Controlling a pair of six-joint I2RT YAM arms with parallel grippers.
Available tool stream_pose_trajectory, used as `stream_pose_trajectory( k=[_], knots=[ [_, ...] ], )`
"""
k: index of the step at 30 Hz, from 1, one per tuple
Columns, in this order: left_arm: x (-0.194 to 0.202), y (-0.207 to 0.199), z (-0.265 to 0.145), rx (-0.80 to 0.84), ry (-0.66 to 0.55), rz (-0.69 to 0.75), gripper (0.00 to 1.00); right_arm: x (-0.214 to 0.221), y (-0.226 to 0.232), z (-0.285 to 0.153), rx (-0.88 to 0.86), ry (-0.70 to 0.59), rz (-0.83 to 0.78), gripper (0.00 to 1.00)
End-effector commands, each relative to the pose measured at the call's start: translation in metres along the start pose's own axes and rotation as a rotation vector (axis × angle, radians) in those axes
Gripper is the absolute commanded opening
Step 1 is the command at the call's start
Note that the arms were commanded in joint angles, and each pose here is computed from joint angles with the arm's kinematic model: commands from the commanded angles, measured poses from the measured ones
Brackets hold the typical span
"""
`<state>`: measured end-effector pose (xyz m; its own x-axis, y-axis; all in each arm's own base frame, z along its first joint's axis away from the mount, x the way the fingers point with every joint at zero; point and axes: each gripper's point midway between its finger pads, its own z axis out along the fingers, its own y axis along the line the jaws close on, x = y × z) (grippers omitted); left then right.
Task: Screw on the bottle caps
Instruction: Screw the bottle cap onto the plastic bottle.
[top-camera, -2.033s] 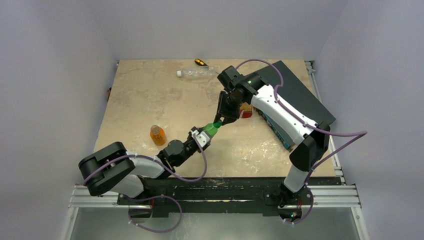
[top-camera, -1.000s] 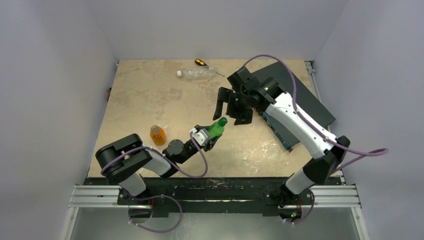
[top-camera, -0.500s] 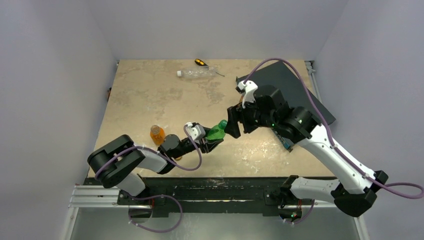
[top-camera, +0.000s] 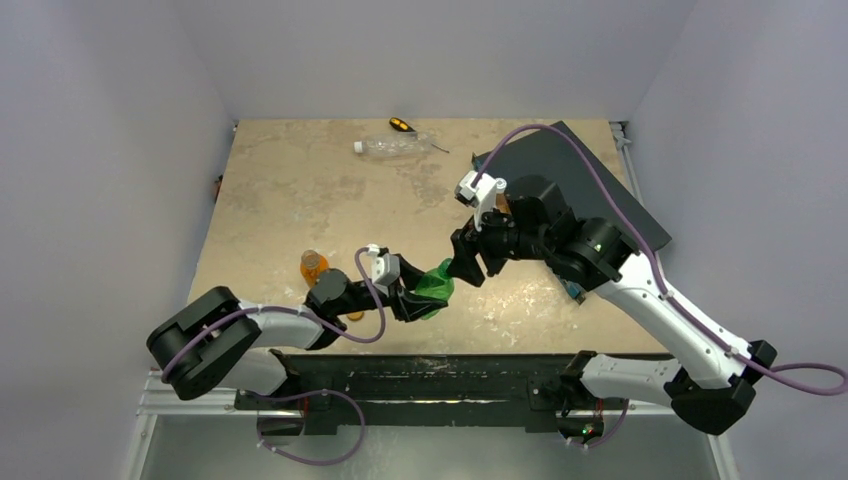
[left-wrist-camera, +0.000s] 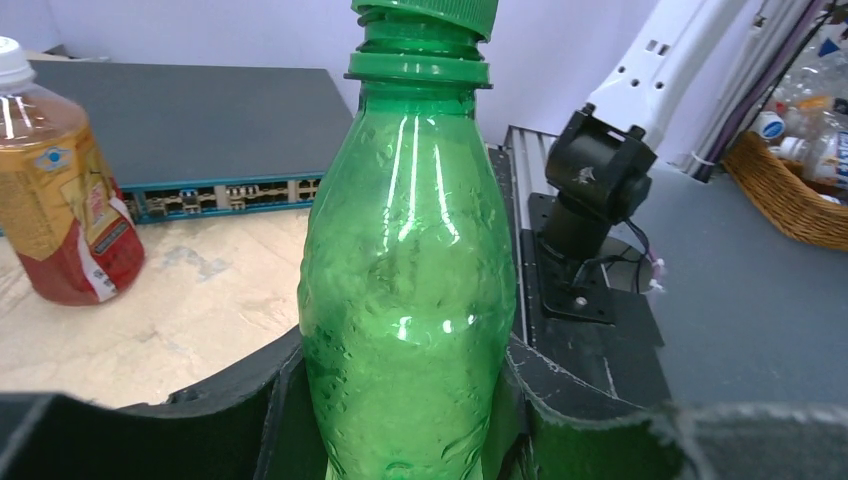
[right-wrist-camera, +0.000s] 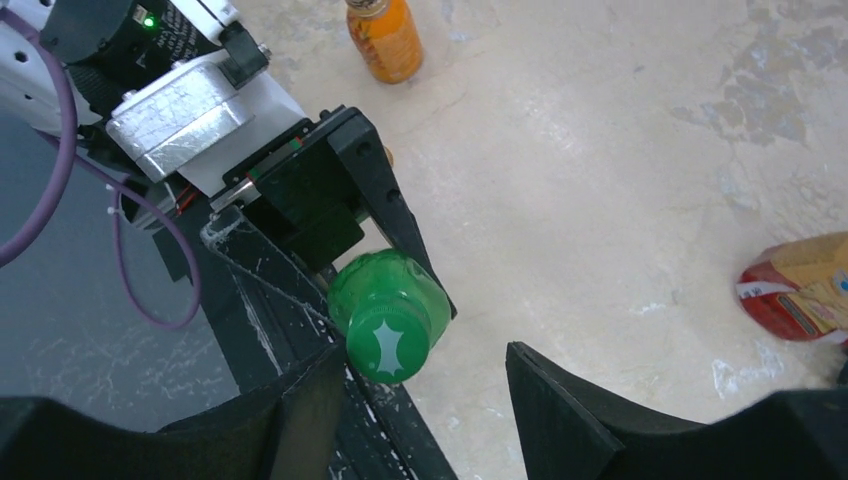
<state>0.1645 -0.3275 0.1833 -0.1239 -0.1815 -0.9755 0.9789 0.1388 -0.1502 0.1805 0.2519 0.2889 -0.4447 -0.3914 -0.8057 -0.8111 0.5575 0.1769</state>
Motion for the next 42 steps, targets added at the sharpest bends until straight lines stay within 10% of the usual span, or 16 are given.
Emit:
stream_pose_trajectory(
  k=[1, 42],
  knots=[
    [-0.007, -0.019, -0.005, 0.083, -0.01, -0.036, 0.0, -0.024, 0.019, -0.009, -0.071, -0.06, -0.08, 0.63],
    [-0.007, -0.021, -0.008, 0.098, -0.011, -0.064, 0.0, -0.002, 0.023, 0.003, -0.023, 0.03, -0.074, 0.39]
  ],
)
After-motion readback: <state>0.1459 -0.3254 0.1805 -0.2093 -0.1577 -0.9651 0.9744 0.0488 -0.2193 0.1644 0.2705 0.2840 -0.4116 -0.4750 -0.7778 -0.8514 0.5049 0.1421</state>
